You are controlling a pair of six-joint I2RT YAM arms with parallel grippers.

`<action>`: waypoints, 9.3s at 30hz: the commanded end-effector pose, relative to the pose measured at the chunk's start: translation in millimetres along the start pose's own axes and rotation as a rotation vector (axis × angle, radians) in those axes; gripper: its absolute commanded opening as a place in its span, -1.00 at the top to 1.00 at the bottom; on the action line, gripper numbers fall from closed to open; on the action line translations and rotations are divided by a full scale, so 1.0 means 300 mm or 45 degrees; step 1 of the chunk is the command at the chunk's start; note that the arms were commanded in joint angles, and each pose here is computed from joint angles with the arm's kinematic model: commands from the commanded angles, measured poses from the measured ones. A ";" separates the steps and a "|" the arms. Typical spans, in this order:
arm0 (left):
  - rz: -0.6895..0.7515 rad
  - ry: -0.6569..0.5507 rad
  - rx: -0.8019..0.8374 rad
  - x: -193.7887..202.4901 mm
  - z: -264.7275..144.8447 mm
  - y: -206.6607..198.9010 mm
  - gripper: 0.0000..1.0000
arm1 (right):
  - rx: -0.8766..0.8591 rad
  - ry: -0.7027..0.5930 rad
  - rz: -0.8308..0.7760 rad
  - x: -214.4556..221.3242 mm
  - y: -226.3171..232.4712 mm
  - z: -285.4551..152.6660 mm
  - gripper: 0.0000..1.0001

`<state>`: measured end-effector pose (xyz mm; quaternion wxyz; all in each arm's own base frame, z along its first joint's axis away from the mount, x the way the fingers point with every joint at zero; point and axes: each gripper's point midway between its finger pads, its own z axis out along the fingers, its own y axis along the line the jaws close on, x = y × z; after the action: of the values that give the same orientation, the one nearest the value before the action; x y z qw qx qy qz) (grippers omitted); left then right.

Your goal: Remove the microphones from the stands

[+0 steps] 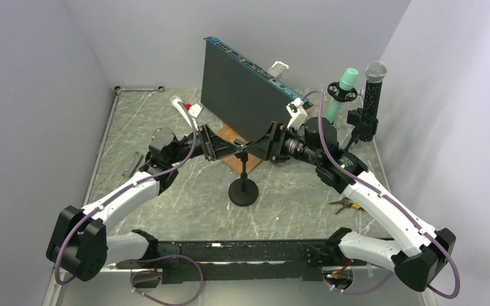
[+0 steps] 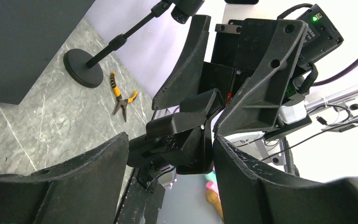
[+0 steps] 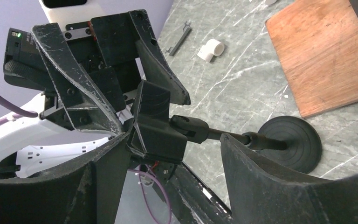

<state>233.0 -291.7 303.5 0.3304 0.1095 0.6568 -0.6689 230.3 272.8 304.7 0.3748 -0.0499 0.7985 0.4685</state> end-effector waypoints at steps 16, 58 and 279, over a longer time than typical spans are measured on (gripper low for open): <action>0.044 0.020 -0.105 0.018 -0.009 0.048 0.04 | -0.046 -0.052 -0.030 -0.044 0.020 0.029 0.16; 0.315 0.083 -0.441 0.066 -0.174 0.048 -0.99 | 0.371 0.066 -0.225 0.088 -0.263 -0.055 -1.00; 1.196 0.379 0.001 0.257 0.396 0.045 1.00 | -0.669 -0.860 -1.491 -0.257 0.488 -0.473 1.00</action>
<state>207.7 -426.3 303.5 0.5167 0.4710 0.5444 -0.4634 210.2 211.6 388.8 0.6824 -0.3991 0.5525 0.2641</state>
